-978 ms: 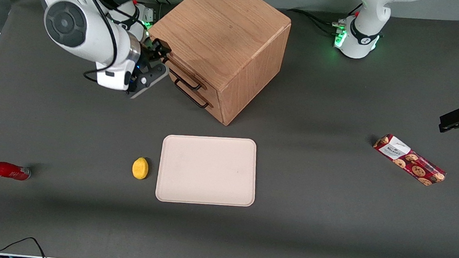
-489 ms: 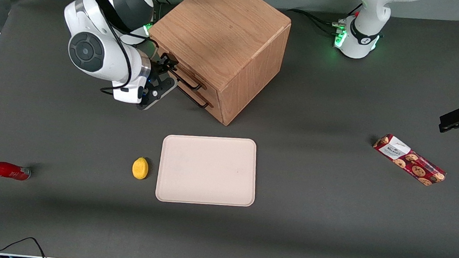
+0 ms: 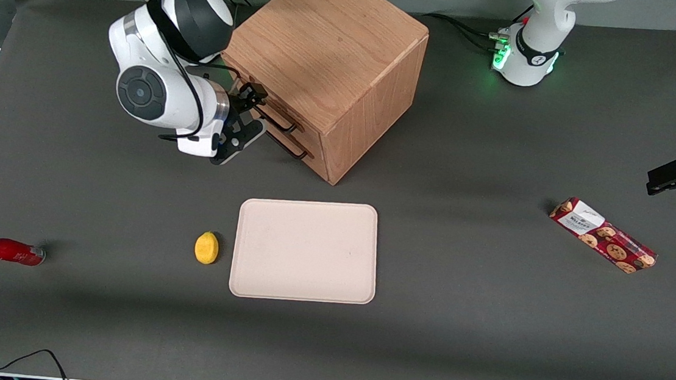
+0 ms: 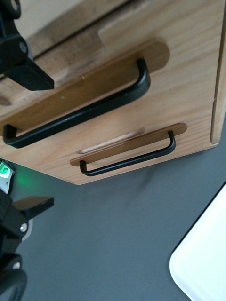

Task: Open upper drawer

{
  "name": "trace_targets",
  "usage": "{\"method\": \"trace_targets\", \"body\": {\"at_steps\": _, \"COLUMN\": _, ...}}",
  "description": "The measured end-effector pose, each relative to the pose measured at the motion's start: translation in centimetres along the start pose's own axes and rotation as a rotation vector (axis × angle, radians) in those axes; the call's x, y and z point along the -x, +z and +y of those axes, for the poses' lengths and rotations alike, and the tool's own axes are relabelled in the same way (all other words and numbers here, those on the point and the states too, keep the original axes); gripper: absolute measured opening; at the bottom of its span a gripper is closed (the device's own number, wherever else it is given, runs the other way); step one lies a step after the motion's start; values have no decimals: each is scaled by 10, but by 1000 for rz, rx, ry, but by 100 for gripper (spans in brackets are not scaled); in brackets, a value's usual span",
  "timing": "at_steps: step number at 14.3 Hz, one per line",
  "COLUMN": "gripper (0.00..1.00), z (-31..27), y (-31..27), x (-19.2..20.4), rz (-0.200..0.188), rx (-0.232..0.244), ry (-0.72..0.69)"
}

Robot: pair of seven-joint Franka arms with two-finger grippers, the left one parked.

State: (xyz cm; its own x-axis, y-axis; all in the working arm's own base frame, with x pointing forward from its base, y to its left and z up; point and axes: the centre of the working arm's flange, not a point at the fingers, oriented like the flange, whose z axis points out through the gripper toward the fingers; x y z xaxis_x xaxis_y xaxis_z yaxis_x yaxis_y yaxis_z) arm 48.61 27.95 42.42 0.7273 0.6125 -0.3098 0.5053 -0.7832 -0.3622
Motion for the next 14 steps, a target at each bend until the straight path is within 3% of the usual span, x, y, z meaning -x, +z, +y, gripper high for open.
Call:
{"method": "trace_targets", "body": {"at_steps": 5, "gripper": 100, "z": -4, "y": 25, "x": -14, "rz": -47, "rx": -10, "ry": -14}}
{"method": "trace_targets", "body": {"at_steps": 14, "gripper": 100, "z": -4, "y": 30, "x": -18, "rz": -48, "rx": -11, "ry": -35}}
